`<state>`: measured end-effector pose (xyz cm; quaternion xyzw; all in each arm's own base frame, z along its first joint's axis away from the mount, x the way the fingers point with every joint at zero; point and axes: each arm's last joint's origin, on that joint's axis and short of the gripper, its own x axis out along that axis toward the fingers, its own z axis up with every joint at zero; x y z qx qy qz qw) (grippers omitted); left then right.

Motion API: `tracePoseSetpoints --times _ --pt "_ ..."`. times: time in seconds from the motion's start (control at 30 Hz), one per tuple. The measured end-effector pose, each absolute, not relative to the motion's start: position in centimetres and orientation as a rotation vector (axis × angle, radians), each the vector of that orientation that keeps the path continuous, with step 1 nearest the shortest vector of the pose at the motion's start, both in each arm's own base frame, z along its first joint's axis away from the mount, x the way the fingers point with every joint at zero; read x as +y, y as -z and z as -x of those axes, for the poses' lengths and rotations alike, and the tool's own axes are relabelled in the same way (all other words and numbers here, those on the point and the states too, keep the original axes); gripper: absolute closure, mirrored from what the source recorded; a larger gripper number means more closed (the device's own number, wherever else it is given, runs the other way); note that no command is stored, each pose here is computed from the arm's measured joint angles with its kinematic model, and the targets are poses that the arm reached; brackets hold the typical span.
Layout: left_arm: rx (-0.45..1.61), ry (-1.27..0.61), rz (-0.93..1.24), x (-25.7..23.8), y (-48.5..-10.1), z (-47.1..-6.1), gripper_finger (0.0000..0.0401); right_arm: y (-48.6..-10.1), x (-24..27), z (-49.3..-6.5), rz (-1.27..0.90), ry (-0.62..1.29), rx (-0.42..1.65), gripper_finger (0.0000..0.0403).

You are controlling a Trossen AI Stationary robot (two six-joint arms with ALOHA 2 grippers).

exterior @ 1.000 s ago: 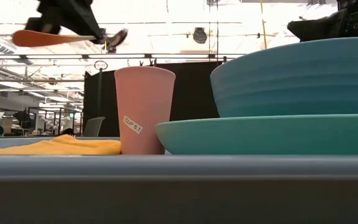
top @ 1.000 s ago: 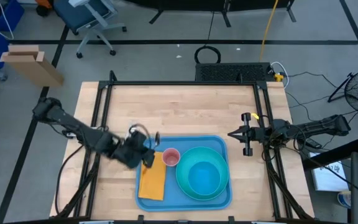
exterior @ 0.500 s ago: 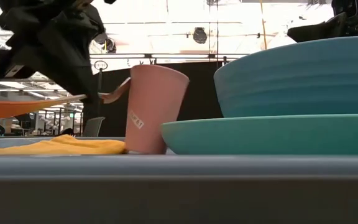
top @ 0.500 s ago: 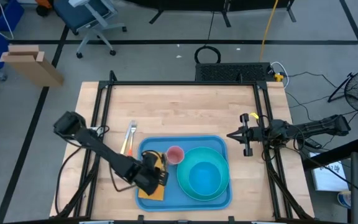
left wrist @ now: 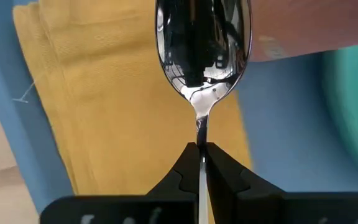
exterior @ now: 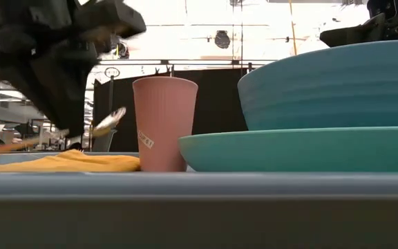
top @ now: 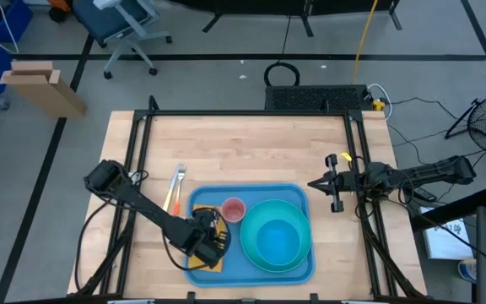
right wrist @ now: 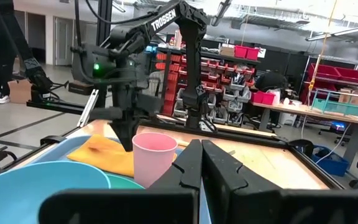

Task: Set up tray
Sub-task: Put the orange spoon on top of the yellow table napkin on the blue serving tray, then put the orange fork to the left of the orange spoon on top of the yellow table napkin on the blue serving tray

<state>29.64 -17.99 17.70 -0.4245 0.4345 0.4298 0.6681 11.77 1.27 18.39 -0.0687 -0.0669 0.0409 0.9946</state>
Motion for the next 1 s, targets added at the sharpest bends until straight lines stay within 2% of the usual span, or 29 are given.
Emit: tracePoseSetpoints --times 0.23,0.53,0.87,1.0 --pt "1.042 -1.009 0.948 -17.5 -15.7 -30.4 0.0393 -18.4 1.3 -11.8 0.142 -0.082 -0.134 0.0403" --pt "1.047 -1.005 0.943 -17.3 -15.5 -30.6 0.0370 -18.4 1.3 -11.8 0.142 -0.082 -0.133 0.0403" --pt "1.082 -0.974 0.910 -17.4 -15.7 -30.5 0.0294 -18.4 1.3 -11.8 0.142 -0.082 -0.134 0.0403" --pt "1.114 -0.878 0.863 -17.5 -17.8 -30.6 0.0268 -18.4 1.3 -11.8 0.141 -0.082 -0.133 0.0403"
